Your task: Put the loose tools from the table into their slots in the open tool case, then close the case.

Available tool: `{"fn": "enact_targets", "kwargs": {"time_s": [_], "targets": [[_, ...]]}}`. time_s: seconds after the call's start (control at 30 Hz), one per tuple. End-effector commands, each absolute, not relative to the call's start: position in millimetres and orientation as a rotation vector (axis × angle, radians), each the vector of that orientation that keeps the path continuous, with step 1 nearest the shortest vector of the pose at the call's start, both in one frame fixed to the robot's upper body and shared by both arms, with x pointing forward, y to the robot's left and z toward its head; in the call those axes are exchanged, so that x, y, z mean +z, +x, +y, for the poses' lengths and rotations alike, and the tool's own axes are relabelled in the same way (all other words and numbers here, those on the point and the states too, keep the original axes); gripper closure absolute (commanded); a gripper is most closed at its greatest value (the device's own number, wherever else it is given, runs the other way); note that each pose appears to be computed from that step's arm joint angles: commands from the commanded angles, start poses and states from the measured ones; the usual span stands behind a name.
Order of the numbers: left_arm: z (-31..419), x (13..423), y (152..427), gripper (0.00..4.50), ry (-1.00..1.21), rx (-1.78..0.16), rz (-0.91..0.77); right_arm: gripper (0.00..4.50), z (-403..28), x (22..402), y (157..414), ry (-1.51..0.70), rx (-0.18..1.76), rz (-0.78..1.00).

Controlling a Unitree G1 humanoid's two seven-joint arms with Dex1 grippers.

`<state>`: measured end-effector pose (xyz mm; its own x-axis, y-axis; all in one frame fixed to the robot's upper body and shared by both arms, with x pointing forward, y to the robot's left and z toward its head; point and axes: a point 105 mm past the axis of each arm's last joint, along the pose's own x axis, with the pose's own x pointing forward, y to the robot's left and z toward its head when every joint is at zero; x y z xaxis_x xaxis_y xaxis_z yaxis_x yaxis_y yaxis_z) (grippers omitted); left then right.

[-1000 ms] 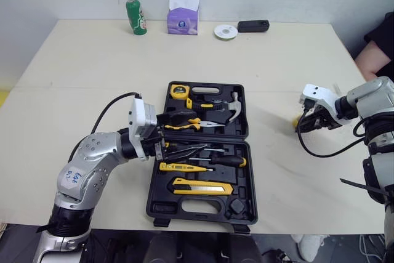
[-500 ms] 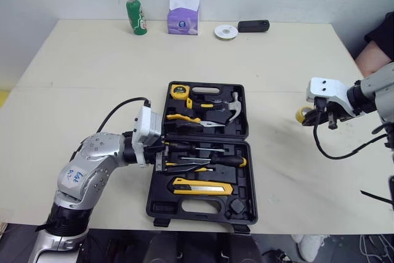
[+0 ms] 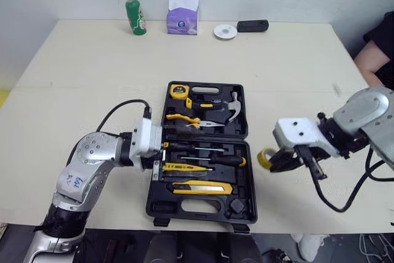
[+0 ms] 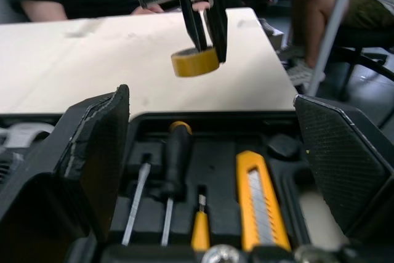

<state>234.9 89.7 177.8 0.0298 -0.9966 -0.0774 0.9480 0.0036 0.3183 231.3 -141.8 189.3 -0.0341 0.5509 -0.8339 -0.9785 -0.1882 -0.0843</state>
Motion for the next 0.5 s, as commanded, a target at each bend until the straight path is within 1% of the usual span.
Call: {"fn": "enact_targets", "kwargs": {"time_s": [0.03,0.23,0.4,0.5], "targets": [[91.2,174.4,226.6,0.0,0.364,-1.567,-0.189,4.44,-127.3,187.3,208.5,-0.897,1.658,0.628],[104.8,160.1,220.0,0.0,0.403,-1.568,-0.134,4.44,-106.8,170.6,197.0,-0.882,1.738,0.615],[109.1,159.7,210.1,0.0,0.383,-1.576,-0.1,4.44,-95.8,155.2,184.3,-0.853,1.818,0.642],[108.5,160.4,202.1,0.0,0.366,-1.591,-0.094,4.44,-93.5,146.6,186.5,-0.848,1.813,0.653]]}}
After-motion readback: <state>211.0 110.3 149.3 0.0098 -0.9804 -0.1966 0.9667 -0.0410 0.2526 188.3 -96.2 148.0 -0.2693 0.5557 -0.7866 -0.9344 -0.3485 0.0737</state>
